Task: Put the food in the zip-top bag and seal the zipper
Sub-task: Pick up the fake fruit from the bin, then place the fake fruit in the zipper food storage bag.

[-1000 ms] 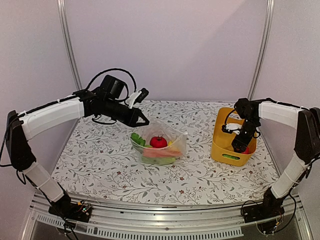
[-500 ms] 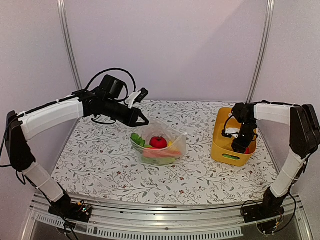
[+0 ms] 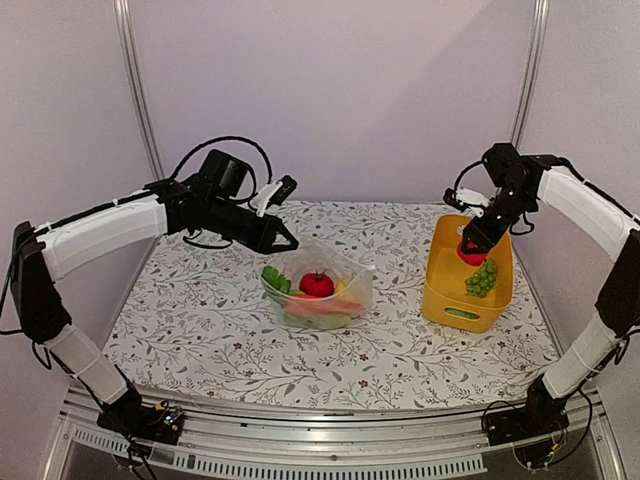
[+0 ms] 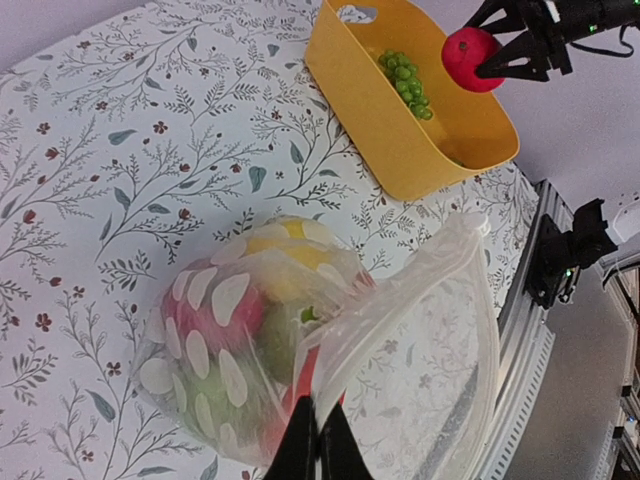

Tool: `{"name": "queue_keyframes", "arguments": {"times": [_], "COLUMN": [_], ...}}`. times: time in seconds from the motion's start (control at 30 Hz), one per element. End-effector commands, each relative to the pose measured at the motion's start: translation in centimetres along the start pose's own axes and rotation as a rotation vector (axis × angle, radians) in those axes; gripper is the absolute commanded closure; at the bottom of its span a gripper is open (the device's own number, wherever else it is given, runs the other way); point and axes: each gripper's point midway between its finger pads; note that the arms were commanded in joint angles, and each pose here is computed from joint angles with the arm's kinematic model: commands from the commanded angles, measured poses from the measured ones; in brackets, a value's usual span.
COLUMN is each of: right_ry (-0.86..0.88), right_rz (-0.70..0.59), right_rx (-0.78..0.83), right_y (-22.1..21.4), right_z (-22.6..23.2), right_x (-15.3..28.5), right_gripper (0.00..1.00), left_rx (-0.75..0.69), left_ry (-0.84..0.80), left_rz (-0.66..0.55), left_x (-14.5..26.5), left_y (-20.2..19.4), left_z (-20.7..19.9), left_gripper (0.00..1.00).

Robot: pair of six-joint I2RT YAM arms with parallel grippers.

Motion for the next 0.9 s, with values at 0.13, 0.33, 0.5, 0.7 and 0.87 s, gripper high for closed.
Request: {"name": "queue_keyframes", "arguments": {"times": [0.13, 0.33, 0.5, 0.7, 0.87], "right_ry": [0.119, 0.186, 0.253, 0.257, 0.129], "right_rz": [-0.458, -0.595, -0.690, -0.709, -0.695], "right_rx": [0.229, 0.499, 0.639, 0.738, 0.814], "right_y": [11.4, 16.8, 19.8, 23.1, 25.9], "right_z": [5.2, 13.7, 18.9, 23.1, 24.7], "right_x": [8.8, 10.7, 12.3, 10.9, 8.6], "right_gripper": [0.56, 0.56, 0.55, 0.54, 0.51], "left_rx": [-0.010, -0.004, 0.010, 0.020, 0.044], "left_ry": [-0.062, -0.055, -0.058, -0.084, -0.116], "left_rz": [-0.058, -0.052, -0.057, -0.073, -0.076], "left_x": [0.2, -0.7, -0.5, 0.4, 0.6], "left_y": [2.1, 2.5, 2.5, 2.5, 2.1], "left_z": [-1.1, 0.0, 0.8, 1.1, 0.9], "left_gripper": [1.00, 1.00, 1.00, 1.00, 1.00]}}
Point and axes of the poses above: each gripper's point midway between its finger pads, its own x axis back along the fingers, its own z axis along the line the jaws close on, y = z × x, and after that the axes turned 10 degrees about x, right-handed
